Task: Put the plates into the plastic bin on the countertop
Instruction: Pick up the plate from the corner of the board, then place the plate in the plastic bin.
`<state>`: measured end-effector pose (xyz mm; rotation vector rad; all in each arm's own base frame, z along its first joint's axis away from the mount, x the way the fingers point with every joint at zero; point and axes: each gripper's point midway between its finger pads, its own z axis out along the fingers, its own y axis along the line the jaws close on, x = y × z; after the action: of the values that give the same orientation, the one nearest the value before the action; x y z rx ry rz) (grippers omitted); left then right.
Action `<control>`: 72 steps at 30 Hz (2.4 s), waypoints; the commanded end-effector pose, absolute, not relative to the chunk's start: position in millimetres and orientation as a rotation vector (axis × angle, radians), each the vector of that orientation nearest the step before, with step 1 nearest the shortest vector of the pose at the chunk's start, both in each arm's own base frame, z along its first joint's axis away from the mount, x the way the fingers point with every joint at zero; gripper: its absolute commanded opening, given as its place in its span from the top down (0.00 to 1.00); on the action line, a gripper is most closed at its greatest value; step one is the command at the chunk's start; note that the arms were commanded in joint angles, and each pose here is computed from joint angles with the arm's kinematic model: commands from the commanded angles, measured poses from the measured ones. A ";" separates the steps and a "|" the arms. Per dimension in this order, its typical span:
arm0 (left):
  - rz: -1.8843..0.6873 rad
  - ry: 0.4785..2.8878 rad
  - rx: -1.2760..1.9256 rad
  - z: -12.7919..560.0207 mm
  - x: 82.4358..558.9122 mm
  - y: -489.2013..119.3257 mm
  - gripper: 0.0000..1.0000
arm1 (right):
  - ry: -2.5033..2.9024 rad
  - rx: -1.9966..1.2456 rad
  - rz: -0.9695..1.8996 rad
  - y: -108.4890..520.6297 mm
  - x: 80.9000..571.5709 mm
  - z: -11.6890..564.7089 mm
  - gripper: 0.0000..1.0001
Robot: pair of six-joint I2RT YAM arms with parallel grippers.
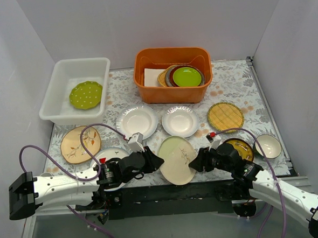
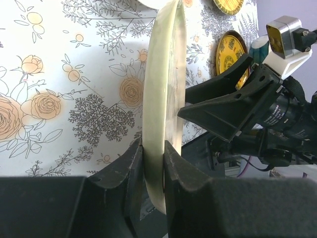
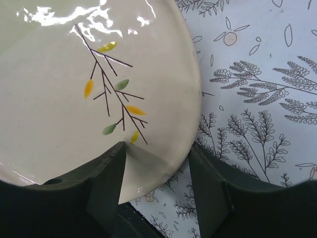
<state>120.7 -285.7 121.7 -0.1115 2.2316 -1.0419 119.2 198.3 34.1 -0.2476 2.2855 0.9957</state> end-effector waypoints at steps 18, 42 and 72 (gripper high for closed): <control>-1.242 2.234 -0.044 150.5 103.5 -325.6 1.00 | 2.282 -0.343 1.101 208.6 102.3 43.1 0.37; -1.089 2.212 -0.250 172.1 120.2 -276.0 1.00 | 2.216 -0.321 1.013 202.8 119.1 75.0 0.27; -1.155 2.072 0.004 254.7 156.9 -322.5 1.00 | 2.119 -0.325 1.040 200.5 120.1 110.9 0.17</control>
<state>136.8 -295.0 175.8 0.0166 2.2813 -0.9218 117.5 199.0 81.9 -0.3129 2.2071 1.0124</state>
